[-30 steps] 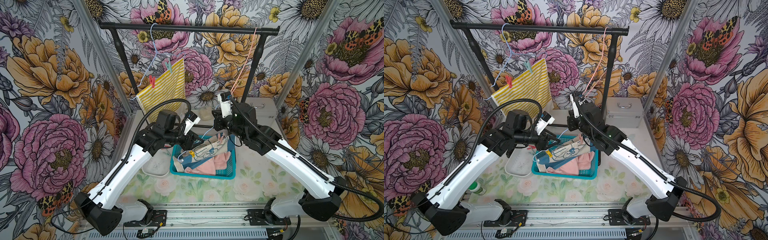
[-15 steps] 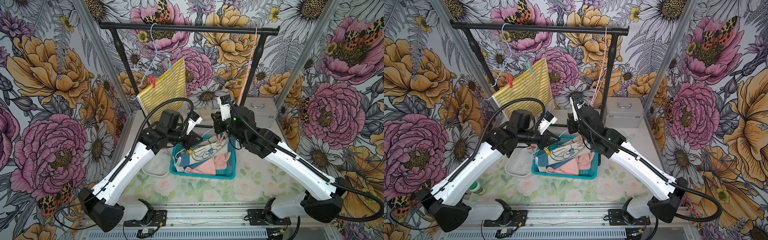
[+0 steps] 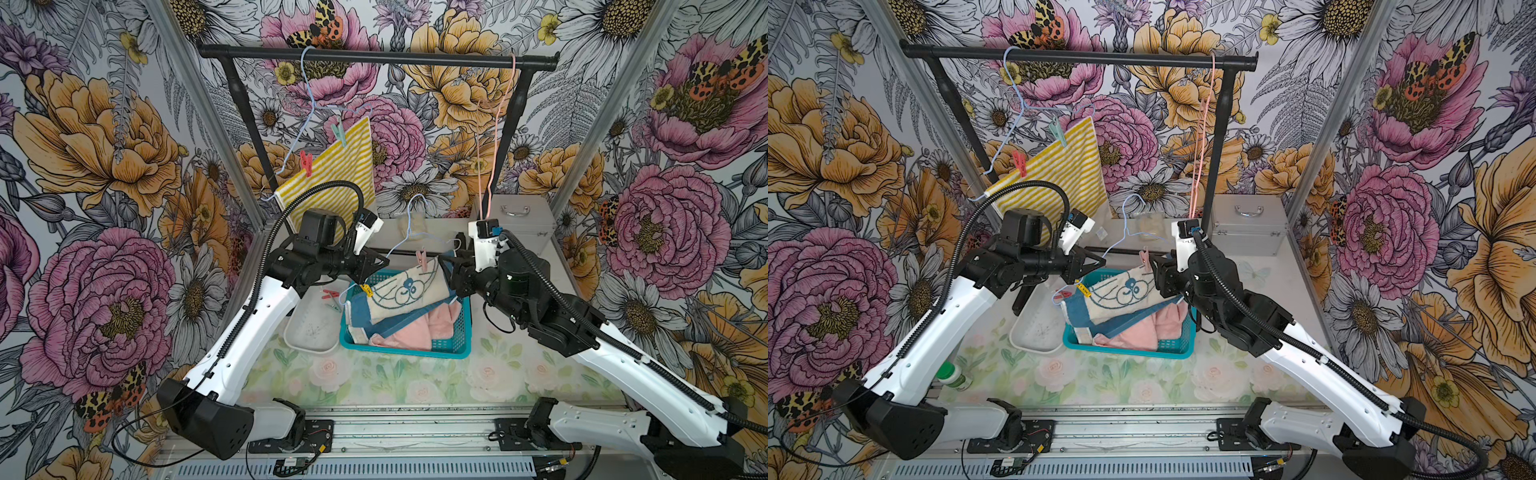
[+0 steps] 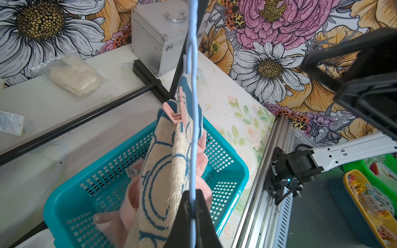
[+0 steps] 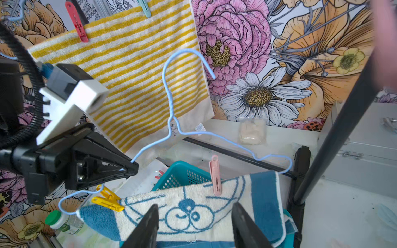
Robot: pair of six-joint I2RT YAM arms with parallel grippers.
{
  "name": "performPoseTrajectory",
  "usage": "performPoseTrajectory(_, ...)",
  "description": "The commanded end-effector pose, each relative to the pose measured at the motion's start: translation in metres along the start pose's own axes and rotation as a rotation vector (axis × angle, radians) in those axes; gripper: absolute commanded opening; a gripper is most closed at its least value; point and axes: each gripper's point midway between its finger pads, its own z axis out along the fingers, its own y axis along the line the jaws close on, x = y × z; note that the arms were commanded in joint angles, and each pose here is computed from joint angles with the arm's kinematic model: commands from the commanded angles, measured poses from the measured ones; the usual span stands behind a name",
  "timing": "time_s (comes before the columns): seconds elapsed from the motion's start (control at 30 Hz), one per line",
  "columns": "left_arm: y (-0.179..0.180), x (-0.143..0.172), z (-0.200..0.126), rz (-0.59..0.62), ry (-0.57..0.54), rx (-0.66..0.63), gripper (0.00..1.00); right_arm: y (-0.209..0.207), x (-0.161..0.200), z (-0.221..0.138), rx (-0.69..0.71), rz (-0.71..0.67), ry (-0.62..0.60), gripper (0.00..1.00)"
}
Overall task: Remove the clothespins securing towels to the hanger
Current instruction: Pick up the hanger from the clothesline.
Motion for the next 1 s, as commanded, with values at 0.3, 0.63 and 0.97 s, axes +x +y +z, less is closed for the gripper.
performPoseTrajectory(0.3, -0.043, 0.027, 0.013, -0.024, -0.045, 0.155, 0.00, -0.016, 0.034, 0.003, 0.064, 0.212, 0.050, 0.51)
performPoseTrajectory(0.63, -0.041, 0.046, 0.025, -0.056, -0.030, 0.159, 0.00, -0.027, 0.070, 0.000, 0.111, 0.285, 0.128, 0.49)
performPoseTrajectory(0.97, 0.012, -0.019, -0.013, -0.042, -0.173, 0.184, 0.00, -0.027, 0.074, 0.003, 0.128, 0.287, 0.135, 0.49)
